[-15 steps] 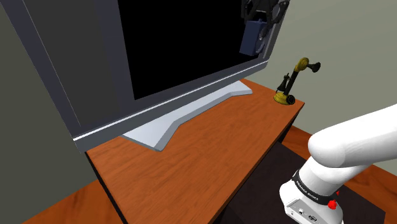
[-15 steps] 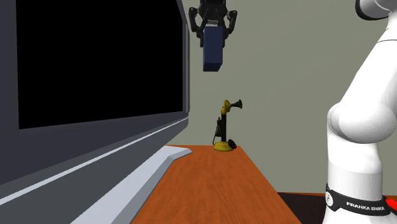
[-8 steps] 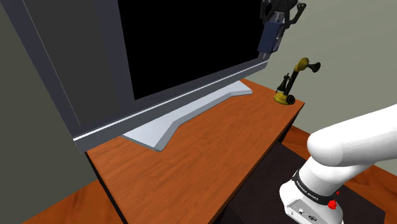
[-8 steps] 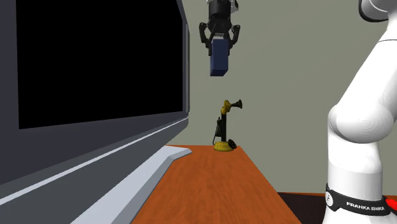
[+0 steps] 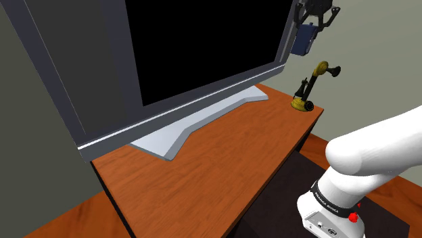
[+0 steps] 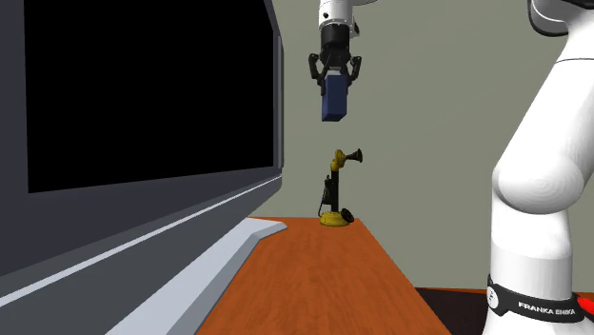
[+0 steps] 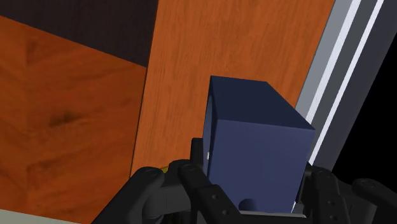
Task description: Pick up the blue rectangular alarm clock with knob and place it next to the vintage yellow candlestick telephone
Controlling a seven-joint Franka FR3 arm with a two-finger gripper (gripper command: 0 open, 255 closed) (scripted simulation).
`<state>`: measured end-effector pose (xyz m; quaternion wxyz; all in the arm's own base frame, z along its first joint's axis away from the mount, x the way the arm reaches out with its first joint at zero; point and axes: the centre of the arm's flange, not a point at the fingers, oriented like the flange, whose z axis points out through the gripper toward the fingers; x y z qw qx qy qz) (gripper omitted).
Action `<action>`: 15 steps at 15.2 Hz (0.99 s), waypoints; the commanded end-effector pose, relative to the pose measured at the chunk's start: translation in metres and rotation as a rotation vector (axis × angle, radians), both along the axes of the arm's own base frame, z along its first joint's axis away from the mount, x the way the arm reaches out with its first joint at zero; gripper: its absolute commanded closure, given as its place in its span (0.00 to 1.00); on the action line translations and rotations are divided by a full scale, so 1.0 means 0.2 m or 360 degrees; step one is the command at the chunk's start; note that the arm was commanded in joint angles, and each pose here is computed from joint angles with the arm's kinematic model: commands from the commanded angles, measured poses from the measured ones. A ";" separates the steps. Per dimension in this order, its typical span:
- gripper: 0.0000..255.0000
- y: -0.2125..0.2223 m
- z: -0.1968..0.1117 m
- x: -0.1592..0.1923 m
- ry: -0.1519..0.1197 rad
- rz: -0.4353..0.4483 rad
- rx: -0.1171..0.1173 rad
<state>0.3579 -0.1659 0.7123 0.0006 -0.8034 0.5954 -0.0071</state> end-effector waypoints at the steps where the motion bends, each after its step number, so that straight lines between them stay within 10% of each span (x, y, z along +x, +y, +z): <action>1: 1.00 -0.14 0.01 -0.03 0.0000 0.0002 -0.0001; 7: 1.00 -0.52 0.01 -0.08 0.0000 0.0002 -0.0001; 15: 1.00 -0.52 -0.20 -0.08 0.0000 0.0002 -0.0001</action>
